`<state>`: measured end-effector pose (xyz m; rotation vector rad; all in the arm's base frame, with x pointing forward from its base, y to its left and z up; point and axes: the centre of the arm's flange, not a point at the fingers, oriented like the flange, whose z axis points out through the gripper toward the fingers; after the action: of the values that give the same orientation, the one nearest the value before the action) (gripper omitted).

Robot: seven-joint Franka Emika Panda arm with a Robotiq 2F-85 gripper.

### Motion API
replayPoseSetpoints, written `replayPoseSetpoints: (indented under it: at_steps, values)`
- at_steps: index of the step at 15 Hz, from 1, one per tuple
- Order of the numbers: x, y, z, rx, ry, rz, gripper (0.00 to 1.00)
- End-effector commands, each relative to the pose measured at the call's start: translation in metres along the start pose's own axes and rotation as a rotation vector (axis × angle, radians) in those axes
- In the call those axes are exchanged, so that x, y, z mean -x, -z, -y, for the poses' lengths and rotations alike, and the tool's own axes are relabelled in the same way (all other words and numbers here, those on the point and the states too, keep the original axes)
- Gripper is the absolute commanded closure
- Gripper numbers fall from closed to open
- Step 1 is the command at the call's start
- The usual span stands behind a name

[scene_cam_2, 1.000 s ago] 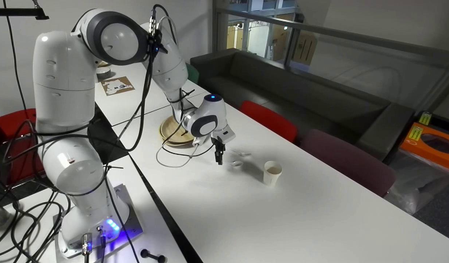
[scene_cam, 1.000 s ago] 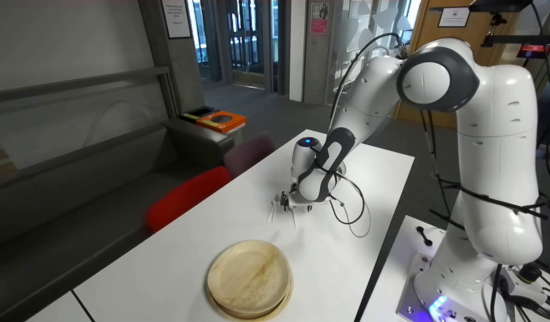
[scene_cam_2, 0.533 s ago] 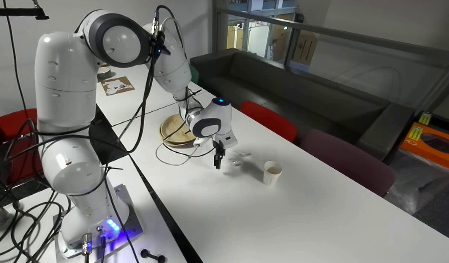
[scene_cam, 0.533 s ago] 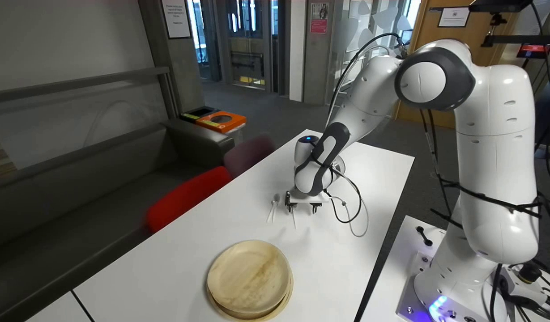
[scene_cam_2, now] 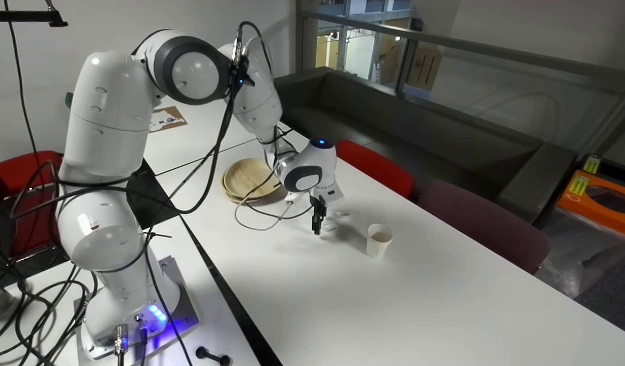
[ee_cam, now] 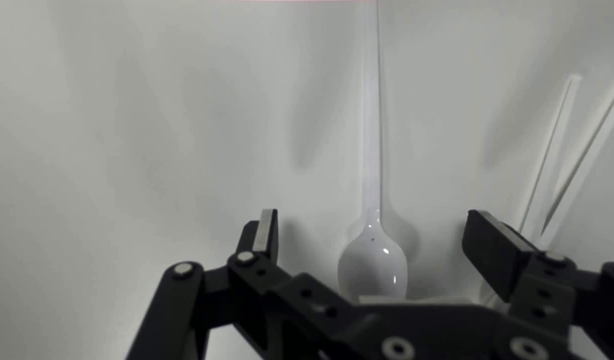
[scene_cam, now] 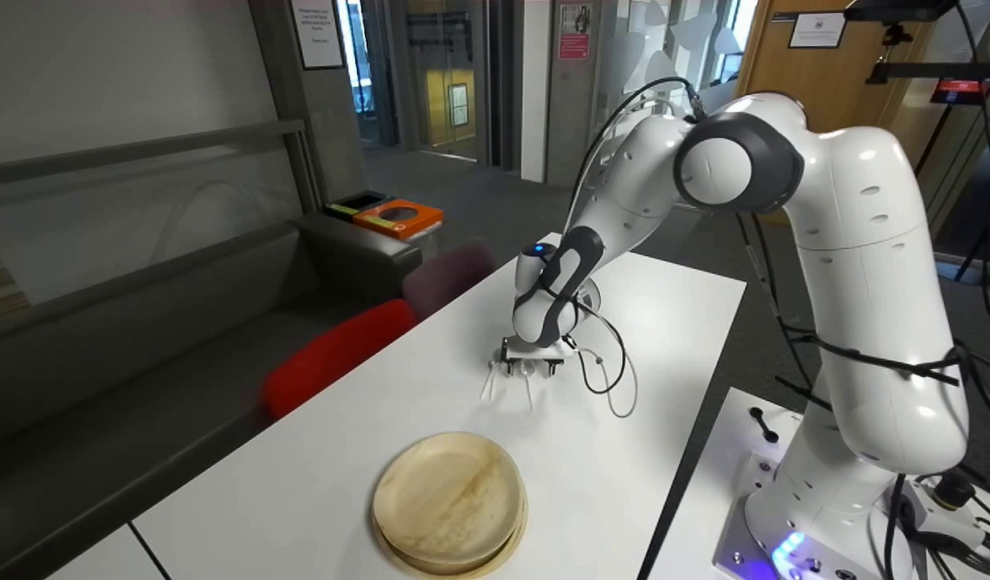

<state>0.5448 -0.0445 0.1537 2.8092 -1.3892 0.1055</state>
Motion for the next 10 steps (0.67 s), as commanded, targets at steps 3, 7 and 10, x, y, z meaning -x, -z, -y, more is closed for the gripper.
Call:
replayPoseSetpoints:
  at_steps: [3, 7, 10]
  values:
    - [-0.0137, -0.0170, 0.0127, 0.037, 0.012, 0.051, 0.00]
    - [-0.0171, -0.0164, 0.0149, 0.051, 0.009, 0.069, 0.00]
    - [-0.0181, -0.0141, 0.0161, 0.057, 0.010, 0.077, 0.08]
